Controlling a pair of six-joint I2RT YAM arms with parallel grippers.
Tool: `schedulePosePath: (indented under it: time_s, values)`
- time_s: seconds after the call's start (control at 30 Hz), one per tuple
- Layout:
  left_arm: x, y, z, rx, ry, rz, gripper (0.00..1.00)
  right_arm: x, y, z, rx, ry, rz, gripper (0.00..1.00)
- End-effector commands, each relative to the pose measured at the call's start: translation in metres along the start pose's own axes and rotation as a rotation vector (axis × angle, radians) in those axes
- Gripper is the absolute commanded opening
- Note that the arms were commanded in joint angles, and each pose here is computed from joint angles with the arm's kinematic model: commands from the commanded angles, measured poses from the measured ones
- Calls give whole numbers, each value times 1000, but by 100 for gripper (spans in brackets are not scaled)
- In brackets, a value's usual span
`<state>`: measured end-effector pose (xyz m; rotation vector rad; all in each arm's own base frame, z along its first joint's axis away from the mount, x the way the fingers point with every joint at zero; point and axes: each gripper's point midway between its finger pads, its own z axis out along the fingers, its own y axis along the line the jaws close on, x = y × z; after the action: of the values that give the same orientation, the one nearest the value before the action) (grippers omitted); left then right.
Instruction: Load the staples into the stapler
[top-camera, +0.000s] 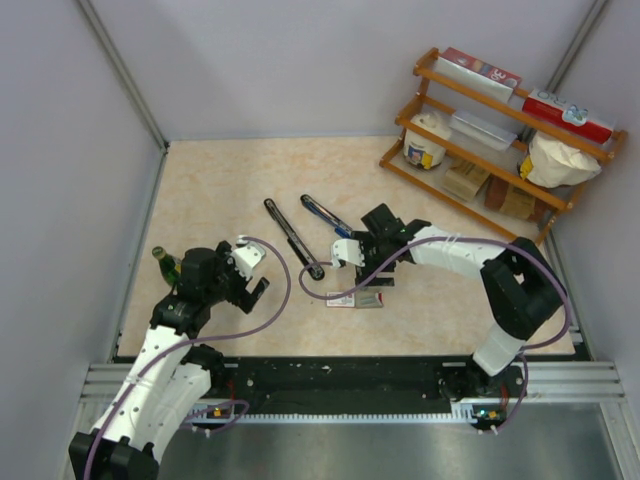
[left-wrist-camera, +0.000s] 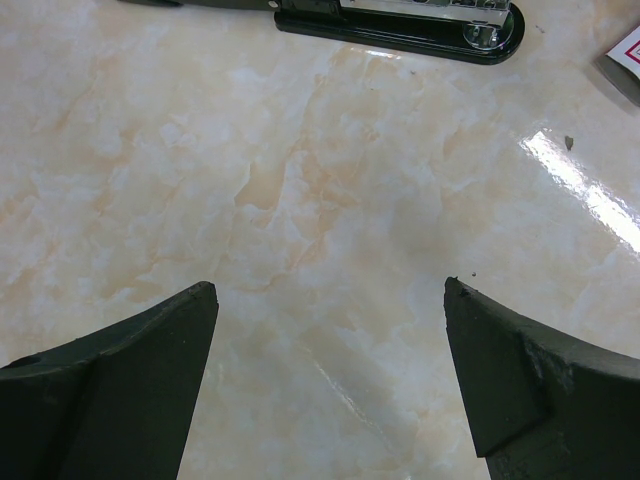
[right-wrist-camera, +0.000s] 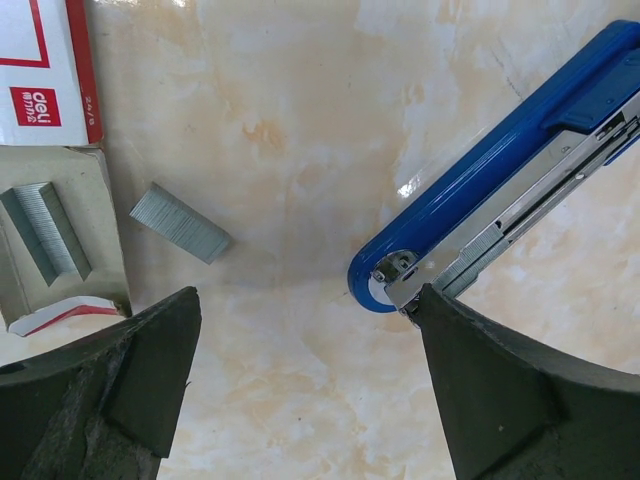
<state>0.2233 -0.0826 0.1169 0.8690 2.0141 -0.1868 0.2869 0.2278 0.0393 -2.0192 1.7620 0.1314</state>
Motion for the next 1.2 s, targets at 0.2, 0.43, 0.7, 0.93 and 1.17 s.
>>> schedulePosePath:
  time_s: [0.2,0.43,0.7,0.93,1.17]
  values:
    - [-10,6,-1,-26,-46,17,99,-15,7,-9,1,-58,-32,89]
    - [-10,6,-1,-25,-44,18,99,-27,2,-16,48,-125,-51,90]
    - [-11,6,-1,-23,-47,17,99,-29,10,-9,43,-137,-109,91]
    - [-10,6,-1,-22,-46,19,99,-30,6,-6,105,-112,-164,91]
    - [-11,5,-1,-21,-48,19,99,-26,-25,-7,255,-59,-117,92]
